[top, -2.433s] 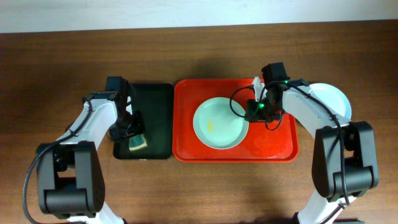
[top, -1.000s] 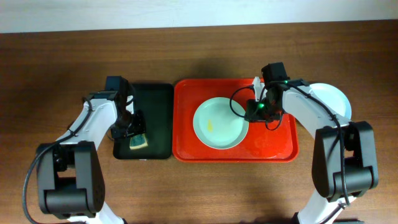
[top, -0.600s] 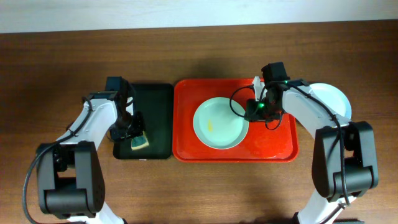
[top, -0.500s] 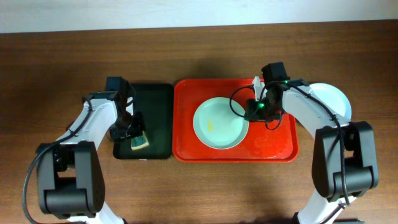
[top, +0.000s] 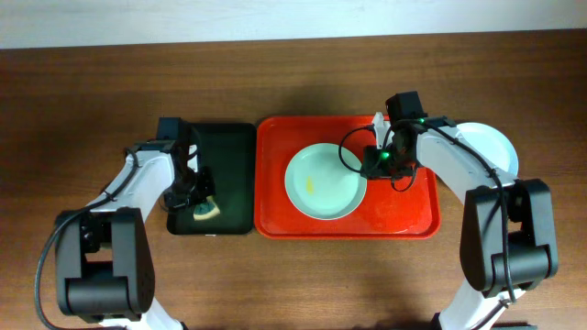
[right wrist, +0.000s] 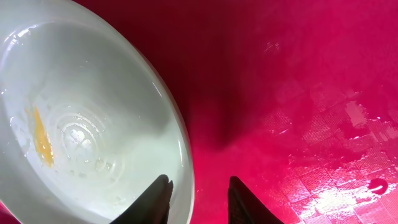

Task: Clean dirty plates on tray and stack at the side
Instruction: 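Lift the sponge from the black tray with the left gripper, then carry the sponge over the pale green plate with the left gripper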

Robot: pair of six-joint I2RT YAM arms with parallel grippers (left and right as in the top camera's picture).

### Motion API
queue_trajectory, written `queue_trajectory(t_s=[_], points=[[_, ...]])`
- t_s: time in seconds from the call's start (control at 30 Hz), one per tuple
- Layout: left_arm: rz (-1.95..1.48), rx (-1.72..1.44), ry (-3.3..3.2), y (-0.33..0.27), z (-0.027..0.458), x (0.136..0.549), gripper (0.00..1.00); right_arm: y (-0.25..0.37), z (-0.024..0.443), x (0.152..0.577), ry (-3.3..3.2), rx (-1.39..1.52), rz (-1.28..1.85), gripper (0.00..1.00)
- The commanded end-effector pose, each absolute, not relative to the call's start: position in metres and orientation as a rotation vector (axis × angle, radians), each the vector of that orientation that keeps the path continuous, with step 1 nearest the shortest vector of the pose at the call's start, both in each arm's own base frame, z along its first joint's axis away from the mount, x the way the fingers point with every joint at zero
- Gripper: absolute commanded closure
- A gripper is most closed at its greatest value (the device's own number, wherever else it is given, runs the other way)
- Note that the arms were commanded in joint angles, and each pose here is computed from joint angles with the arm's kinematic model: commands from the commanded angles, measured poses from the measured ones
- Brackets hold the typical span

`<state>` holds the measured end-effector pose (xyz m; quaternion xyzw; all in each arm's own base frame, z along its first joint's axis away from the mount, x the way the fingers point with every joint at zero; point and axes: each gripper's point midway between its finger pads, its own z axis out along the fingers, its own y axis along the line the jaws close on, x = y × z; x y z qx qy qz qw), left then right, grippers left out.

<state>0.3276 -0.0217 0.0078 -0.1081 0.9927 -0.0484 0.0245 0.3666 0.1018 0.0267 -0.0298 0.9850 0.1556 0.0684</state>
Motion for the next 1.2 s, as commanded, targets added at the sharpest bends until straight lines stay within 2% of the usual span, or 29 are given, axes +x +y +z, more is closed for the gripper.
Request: queue_trajectory(t_s=[0.0, 0.07, 0.1, 0.27, 0.33, 0.43, 0.47, 0.5, 0.8, 1.03, 1.17], points=[[-0.141, -0.326, 3.055, -0.02, 0.018, 0.331, 1.0, 0.105, 0.022, 0.363, 2.98, -0.091, 0.483, 0.68], [-0.146, -0.314, 3.013, -0.02, 0.036, 0.34, 1.0, 0.105, 0.022, 0.363, 2.98, -0.091, 0.483, 0.55], [-0.15, -0.304, 2.984, -0.02, 0.046, 0.345, 1.0, 0.105, 0.022, 0.363, 2.98, -0.091, 0.483, 0.52], [-0.177, -0.177, 2.814, -0.025, 0.104, 0.363, 1.0, 0.105, 0.022, 0.363, 2.98, -0.091, 0.484, 0.53], [-0.213, -0.158, 2.77, -0.031, 0.121, 0.363, 1.0, 0.105, 0.022, 0.364, 2.977, -0.091, 0.484, 0.63], [-0.25, -0.147, 2.751, -0.036, 0.129, 0.363, 1.0, 0.105, 0.022, 0.364, 2.977, -0.091, 0.484, 0.9], [-0.25, -0.147, 2.751, -0.036, 0.13, 0.364, 1.0, 0.105, 0.022, 0.364, 2.977, -0.091, 0.484, 0.95], [-0.25, -0.146, 2.748, -0.036, 0.131, 0.365, 1.0, 0.105, 0.022, 0.364, 2.977, -0.091, 0.484, 0.96], [-0.251, -0.115, 2.778, -0.044, 0.165, 0.383, 1.0, 0.113, 0.025, 0.363, 2.969, -0.098, 0.556, 0.96], [-0.259, 0.034, 2.875, -0.089, 0.136, 0.388, 1.0, 0.12, 0.028, 0.363, 2.963, -0.058, 0.623, 0.94], [-0.291, 0.109, 2.939, -0.116, 0.112, 0.383, 1.0, 0.12, 0.028, 0.363, 2.962, -0.06, 0.627, 0.79]])
